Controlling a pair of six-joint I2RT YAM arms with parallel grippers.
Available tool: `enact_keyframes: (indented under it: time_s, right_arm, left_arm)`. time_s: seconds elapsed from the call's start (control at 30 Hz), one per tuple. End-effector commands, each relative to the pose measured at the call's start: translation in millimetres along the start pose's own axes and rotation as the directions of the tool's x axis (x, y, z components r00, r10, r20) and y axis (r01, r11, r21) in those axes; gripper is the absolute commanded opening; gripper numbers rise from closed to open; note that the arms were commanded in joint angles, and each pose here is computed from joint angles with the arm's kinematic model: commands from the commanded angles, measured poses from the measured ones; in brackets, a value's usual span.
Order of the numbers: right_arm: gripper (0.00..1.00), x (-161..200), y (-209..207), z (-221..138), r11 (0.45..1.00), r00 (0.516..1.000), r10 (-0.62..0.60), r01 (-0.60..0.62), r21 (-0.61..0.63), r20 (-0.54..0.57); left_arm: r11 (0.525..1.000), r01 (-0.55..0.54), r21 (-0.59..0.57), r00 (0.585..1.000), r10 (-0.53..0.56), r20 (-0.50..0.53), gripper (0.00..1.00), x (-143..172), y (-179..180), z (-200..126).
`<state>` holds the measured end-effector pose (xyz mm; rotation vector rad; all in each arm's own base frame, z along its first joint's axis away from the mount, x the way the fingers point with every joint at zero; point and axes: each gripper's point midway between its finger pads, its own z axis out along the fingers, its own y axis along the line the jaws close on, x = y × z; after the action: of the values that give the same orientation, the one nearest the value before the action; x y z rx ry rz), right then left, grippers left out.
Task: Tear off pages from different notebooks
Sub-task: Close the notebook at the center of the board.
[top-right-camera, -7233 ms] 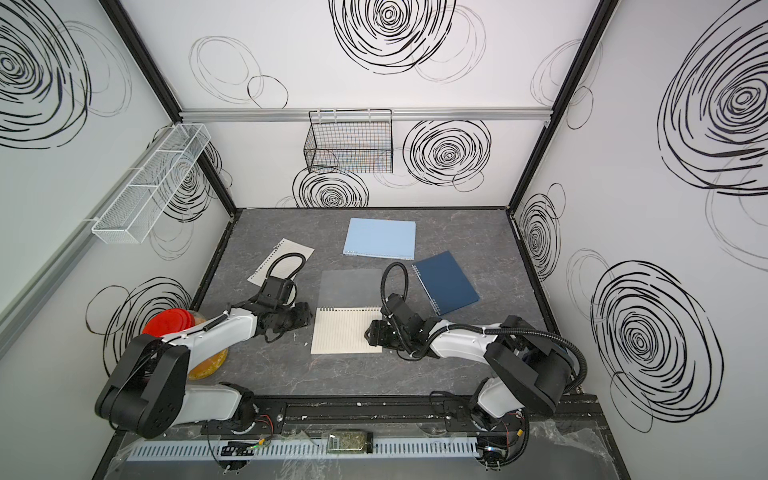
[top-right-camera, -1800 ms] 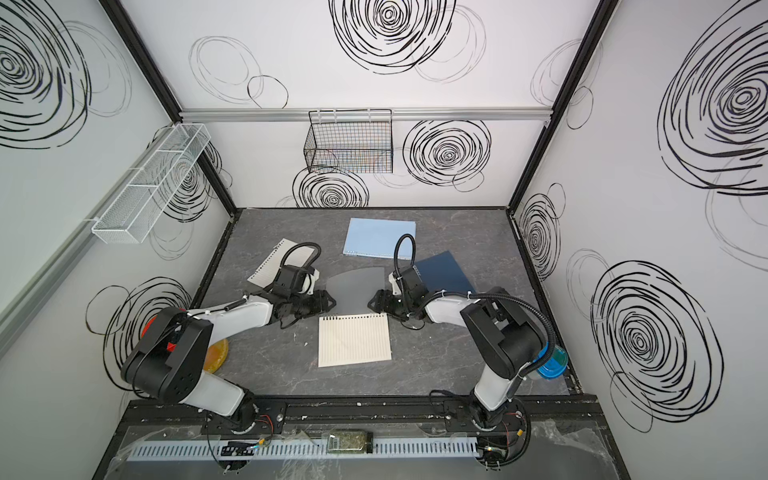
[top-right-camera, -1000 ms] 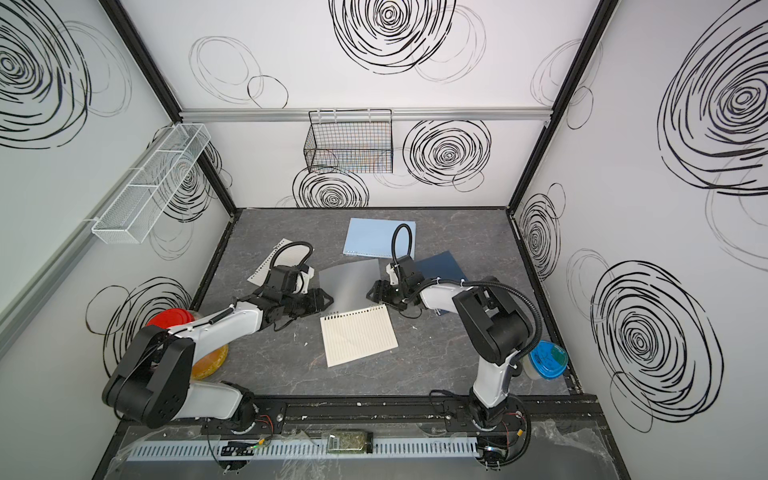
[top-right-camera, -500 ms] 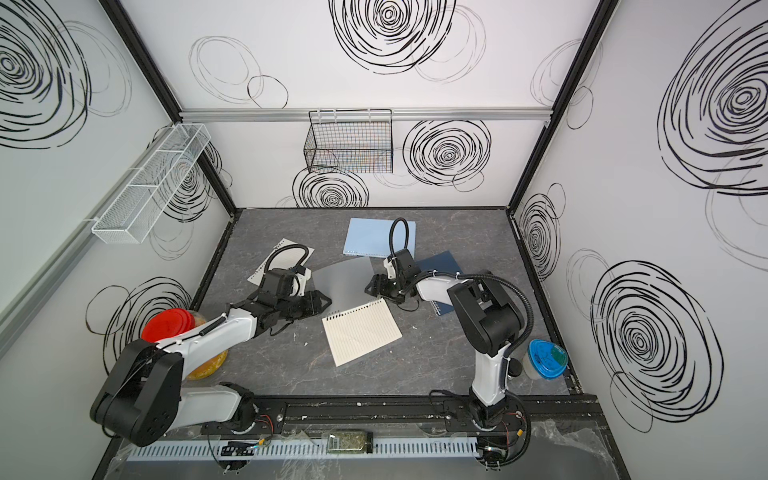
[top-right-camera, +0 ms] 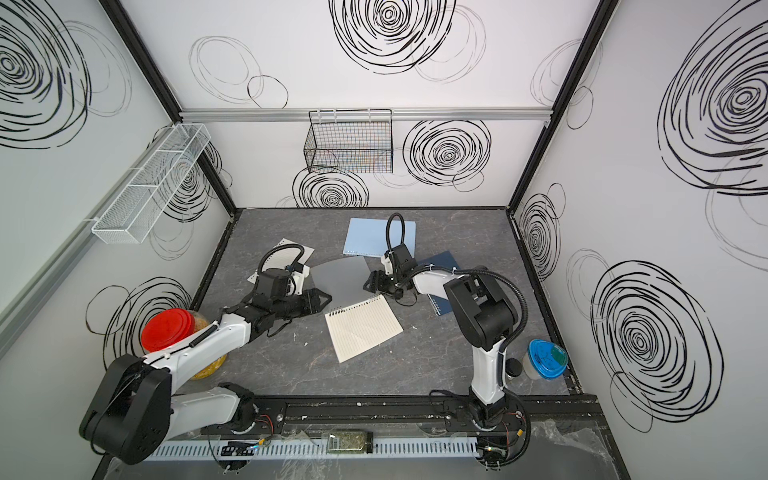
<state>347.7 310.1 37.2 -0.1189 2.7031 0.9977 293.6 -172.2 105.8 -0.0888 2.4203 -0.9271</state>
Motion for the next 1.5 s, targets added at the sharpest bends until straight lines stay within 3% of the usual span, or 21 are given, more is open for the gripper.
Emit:
enact_keyframes:
  time_s: [0.0,0.67,0.9,1.0,1.17,1.47]
  right_arm:
    - [0.7,15.5,-11.4,9.0,0.999,0.998,0.015,-0.013,0.036,-0.068]
    - [0.7,14.0,-10.4,8.5,0.999,0.998,0.01,-0.007,0.034,-0.068]
    - [0.7,12.9,-11.0,8.5,0.999,0.998,0.008,-0.006,0.034,-0.064]
    - [0.7,10.0,-9.9,7.7,0.999,0.998,0.002,0.0,0.033,-0.057]
    - [0.7,1.9,-4.9,5.0,0.999,0.998,-0.021,0.023,0.037,-0.051]
    - [0.7,-7.5,7.5,-5.8,0.999,0.999,-0.048,0.048,0.021,-0.02]
  left_arm:
    - [0.994,-0.065,0.087,0.997,0.061,0.047,0.54,-8.9,-23.3,-5.7]
    - [0.967,-0.132,0.217,0.988,0.112,0.101,0.53,-16.9,-61.0,-13.4]
    - [0.969,-0.139,0.206,0.988,0.121,0.095,0.52,-15.5,-59.8,-11.9]
    - [0.977,-0.151,0.149,0.985,0.137,0.101,0.5,-16.3,-53.7,-11.4]
    - [0.99,-0.139,0.009,0.983,0.137,0.119,0.34,-19.2,-29.0,-8.8]
    - [0.99,-0.127,-0.061,0.982,0.134,0.132,0.09,-22.1,-15.5,-3.3]
